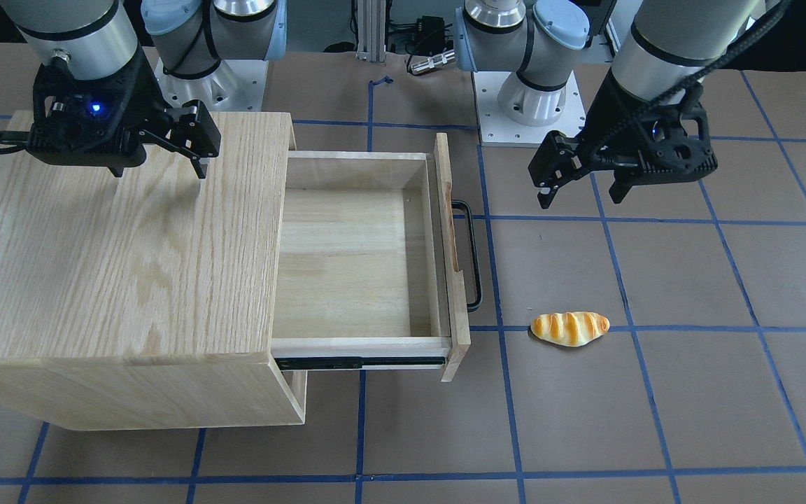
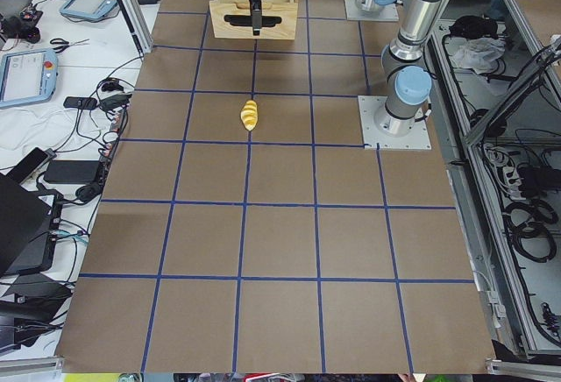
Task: Open upper drawer
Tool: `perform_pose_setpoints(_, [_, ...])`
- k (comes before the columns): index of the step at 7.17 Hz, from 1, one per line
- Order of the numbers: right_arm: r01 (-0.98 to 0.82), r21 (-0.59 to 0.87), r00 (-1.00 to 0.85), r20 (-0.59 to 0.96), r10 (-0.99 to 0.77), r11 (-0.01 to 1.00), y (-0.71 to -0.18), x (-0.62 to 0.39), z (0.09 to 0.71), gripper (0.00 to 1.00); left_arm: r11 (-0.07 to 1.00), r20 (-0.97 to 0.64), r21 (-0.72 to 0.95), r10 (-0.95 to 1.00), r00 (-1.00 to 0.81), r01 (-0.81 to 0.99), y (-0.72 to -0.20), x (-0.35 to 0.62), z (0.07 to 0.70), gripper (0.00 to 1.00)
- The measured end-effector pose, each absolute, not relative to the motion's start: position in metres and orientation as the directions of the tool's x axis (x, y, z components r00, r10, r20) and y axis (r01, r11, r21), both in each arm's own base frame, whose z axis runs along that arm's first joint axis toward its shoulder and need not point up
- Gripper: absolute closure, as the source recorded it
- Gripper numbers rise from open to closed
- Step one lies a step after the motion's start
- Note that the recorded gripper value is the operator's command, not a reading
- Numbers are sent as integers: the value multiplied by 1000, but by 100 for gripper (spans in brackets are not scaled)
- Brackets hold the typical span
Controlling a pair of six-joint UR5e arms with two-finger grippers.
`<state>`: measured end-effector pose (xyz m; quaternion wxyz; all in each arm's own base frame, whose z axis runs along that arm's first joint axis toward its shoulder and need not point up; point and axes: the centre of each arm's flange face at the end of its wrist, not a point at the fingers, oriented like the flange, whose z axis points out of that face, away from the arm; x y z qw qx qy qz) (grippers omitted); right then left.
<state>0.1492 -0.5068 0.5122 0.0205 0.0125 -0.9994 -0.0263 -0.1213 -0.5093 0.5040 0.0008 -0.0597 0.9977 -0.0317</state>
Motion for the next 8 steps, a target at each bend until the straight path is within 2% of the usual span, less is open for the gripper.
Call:
perform_pose_setpoints(2, [-24,53,-999,40,-26,998,-507,149,512,0,994,-47,-87,-75,-996,-71,-498,-142,513,0])
perform_pose_setpoints(5, [-24,53,-999,40,-26,998,-507,149,512,0,993,37,-93,-64,-997,-67,-494,-151,520,0])
perform_pose_setpoints(8, [-24,53,-999,40,-26,998,-507,149,512,0,993,43,-98,-67,-997,-71,-494,-147,522,0])
